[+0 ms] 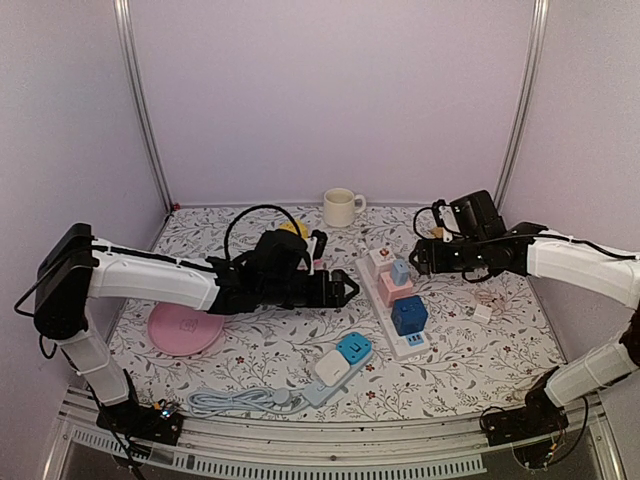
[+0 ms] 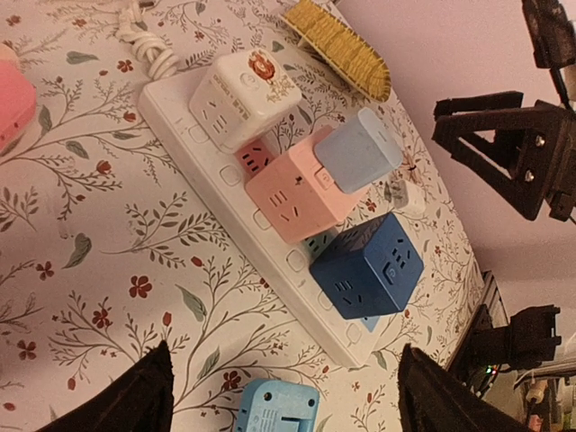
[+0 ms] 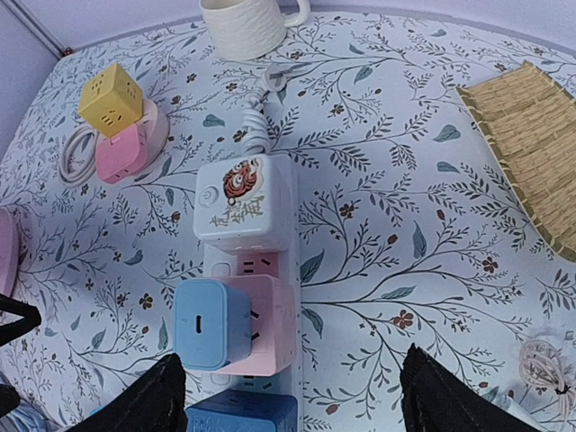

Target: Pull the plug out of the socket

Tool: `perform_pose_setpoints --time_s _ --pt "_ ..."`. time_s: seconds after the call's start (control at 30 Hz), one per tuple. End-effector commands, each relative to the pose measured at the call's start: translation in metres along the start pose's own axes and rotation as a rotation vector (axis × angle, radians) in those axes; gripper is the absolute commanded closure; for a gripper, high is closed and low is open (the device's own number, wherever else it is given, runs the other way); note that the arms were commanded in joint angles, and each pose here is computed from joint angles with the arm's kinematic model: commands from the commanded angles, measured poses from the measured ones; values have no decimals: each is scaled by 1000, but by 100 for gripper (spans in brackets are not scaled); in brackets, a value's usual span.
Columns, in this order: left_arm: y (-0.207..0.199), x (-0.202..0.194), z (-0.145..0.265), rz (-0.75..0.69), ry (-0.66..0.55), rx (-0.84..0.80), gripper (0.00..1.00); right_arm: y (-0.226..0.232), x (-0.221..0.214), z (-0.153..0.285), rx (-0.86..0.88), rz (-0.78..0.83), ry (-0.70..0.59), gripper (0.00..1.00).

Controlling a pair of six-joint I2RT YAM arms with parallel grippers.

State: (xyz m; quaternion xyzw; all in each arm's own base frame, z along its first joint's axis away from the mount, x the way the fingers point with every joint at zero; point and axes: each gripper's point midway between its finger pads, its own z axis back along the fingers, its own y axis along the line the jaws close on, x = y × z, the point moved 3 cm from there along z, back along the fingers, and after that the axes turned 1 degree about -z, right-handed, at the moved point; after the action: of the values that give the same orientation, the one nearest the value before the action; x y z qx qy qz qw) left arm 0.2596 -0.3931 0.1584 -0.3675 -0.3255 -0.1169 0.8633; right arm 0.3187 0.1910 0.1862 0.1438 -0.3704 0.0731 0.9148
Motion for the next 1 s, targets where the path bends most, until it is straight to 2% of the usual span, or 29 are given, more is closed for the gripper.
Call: perform_pose_setpoints --time_s 0.0,0.27,0.37,0.67,0.77,0.97 --pt "-3 8 7 25 -27 -37 14 15 5 -7 -18 58 2 19" --pt "3 4 8 43 -27 -28 13 41 -2 -28 -40 140 56 31" --pt "5 5 6 53 -26 -26 13 45 -4 -36 -70 155 77 39" --pt "7 14 -11 82 -17 -41 14 51 -6 -44 -72 161 103 55" --pt "7 19 -18 87 -16 -46 15 53 -8 -45 -66 160 113 64" --pt "7 23 -37 86 -3 -34 15 57 -19 -44 -66 159 134 77"
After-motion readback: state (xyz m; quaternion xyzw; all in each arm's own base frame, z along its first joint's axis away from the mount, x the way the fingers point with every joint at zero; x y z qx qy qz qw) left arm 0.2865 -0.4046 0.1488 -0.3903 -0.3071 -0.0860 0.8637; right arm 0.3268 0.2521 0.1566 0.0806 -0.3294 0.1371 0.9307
